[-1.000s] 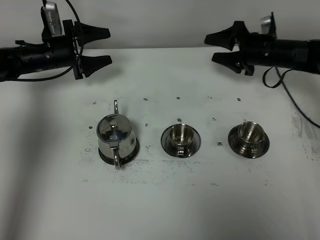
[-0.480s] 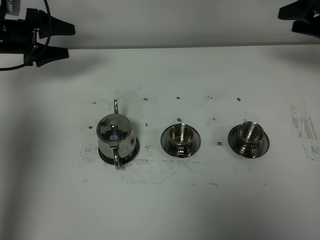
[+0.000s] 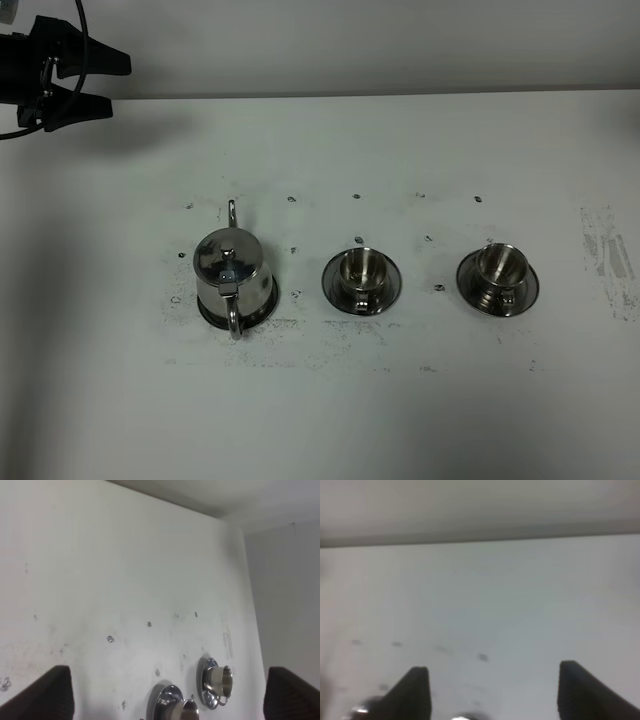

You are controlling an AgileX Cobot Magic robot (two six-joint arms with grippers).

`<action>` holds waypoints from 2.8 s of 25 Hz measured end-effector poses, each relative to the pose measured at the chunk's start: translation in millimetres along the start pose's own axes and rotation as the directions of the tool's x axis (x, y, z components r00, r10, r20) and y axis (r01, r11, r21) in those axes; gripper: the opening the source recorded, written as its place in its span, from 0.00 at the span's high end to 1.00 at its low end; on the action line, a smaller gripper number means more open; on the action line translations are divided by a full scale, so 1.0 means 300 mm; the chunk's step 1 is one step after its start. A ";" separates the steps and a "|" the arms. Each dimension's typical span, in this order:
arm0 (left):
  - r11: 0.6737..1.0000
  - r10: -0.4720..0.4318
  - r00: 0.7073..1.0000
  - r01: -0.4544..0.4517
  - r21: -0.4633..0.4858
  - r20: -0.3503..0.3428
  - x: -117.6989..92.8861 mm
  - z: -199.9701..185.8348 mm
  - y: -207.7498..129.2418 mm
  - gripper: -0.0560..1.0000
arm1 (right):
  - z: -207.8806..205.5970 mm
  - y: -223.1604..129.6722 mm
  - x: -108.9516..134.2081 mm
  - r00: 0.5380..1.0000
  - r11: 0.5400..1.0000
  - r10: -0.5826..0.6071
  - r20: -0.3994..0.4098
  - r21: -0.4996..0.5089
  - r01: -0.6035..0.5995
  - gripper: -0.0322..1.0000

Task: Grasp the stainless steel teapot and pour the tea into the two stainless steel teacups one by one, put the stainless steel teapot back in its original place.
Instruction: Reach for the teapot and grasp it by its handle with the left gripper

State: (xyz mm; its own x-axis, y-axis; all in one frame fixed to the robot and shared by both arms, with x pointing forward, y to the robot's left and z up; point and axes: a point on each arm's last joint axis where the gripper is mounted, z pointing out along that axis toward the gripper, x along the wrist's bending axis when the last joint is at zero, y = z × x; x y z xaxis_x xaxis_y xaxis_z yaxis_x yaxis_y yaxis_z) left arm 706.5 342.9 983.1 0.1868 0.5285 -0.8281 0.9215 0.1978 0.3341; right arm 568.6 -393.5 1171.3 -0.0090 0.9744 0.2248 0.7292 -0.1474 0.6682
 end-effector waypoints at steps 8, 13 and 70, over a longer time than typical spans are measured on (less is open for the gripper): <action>1.000 0.000 1.000 0.000 0.000 0.000 0.000 0.000 0.000 0.25 | -0.140 -0.092 0.024 0.982 0.999 0.042 0.182 -0.014 -0.041 0.46; 1.000 0.000 1.000 0.000 0.001 -0.001 0.000 0.000 0.000 0.25 | -0.153 -0.193 0.105 0.984 0.995 0.002 0.177 -0.099 0.016 0.46; 0.999 0.049 0.999 -0.049 0.002 -0.003 0.001 0.000 -0.001 0.25 | -0.422 -1.120 0.222 0.934 0.930 -0.149 0.323 -0.275 0.244 0.47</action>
State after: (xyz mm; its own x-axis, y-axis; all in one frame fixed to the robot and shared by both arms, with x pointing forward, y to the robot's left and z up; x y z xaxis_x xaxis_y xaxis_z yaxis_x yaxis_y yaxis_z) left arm 706.3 343.0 982.8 0.2310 0.5400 -0.8093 0.9121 0.1695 0.3734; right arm 236.4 -300.5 1051.6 0.1037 0.9875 -0.1190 0.4879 0.0537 0.8713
